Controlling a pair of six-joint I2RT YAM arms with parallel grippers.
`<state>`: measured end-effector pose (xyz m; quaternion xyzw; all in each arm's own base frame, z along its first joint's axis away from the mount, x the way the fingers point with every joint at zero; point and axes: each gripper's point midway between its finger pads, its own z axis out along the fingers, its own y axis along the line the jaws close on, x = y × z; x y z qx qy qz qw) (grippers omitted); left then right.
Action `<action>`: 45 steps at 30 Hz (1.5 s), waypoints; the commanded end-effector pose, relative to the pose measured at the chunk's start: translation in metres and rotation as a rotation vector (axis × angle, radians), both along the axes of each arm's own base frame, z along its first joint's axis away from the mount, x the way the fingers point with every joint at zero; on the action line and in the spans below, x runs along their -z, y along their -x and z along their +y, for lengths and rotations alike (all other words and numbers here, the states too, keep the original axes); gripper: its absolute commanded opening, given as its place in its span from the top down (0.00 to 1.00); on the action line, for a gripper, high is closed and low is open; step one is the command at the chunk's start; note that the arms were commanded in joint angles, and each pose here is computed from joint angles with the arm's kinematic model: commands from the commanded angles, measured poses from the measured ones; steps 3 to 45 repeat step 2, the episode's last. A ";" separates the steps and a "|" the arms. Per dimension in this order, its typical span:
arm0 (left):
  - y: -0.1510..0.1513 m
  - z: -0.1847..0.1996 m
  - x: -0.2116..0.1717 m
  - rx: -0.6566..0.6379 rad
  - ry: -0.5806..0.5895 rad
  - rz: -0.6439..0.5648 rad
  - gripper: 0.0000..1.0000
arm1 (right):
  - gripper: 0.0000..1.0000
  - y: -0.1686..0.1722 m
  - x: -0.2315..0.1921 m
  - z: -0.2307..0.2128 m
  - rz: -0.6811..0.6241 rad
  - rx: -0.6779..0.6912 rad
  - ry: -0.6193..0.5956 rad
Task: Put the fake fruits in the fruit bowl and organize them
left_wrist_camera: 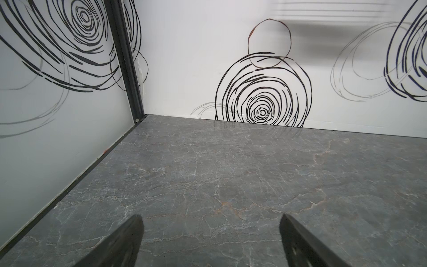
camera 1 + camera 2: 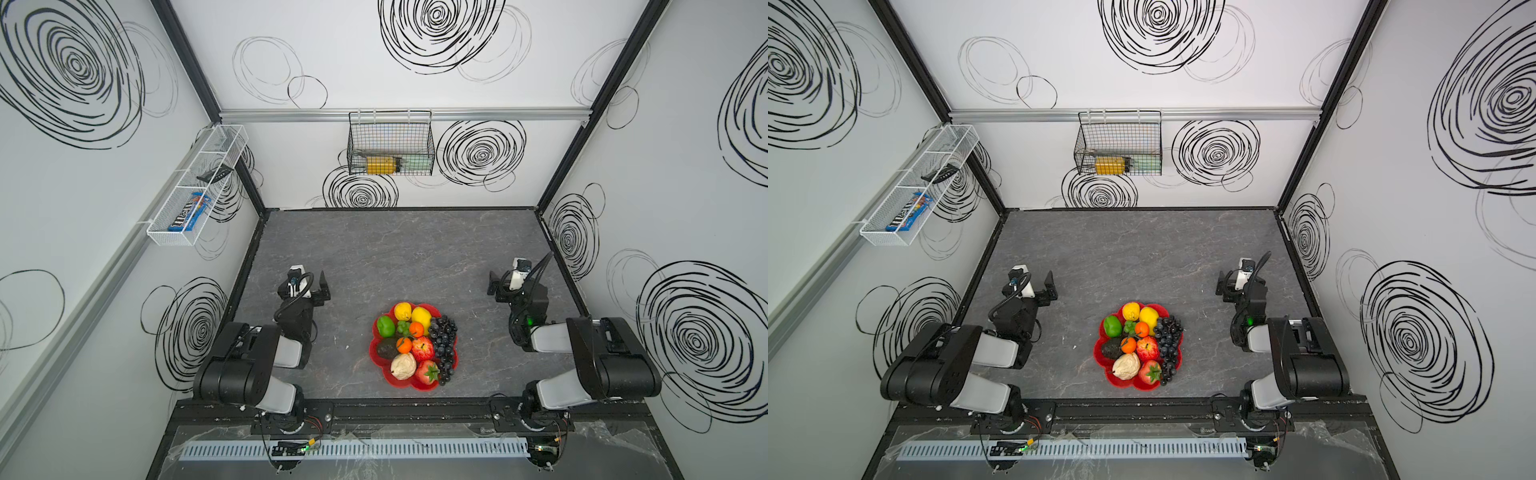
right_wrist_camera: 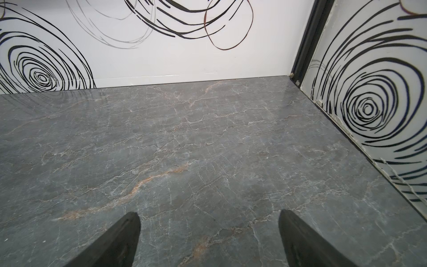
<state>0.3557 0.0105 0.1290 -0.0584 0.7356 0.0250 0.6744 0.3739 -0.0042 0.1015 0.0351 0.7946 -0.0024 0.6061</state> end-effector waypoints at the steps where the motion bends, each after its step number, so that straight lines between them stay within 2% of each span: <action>1: -0.005 -0.001 -0.024 0.000 -0.013 -0.090 0.04 | 0.03 -0.004 -0.016 0.001 -0.059 -0.007 0.017; 45: -0.005 -0.001 -0.024 0.001 -0.013 -0.088 0.04 | 0.03 -0.003 -0.016 0.003 -0.064 -0.011 0.022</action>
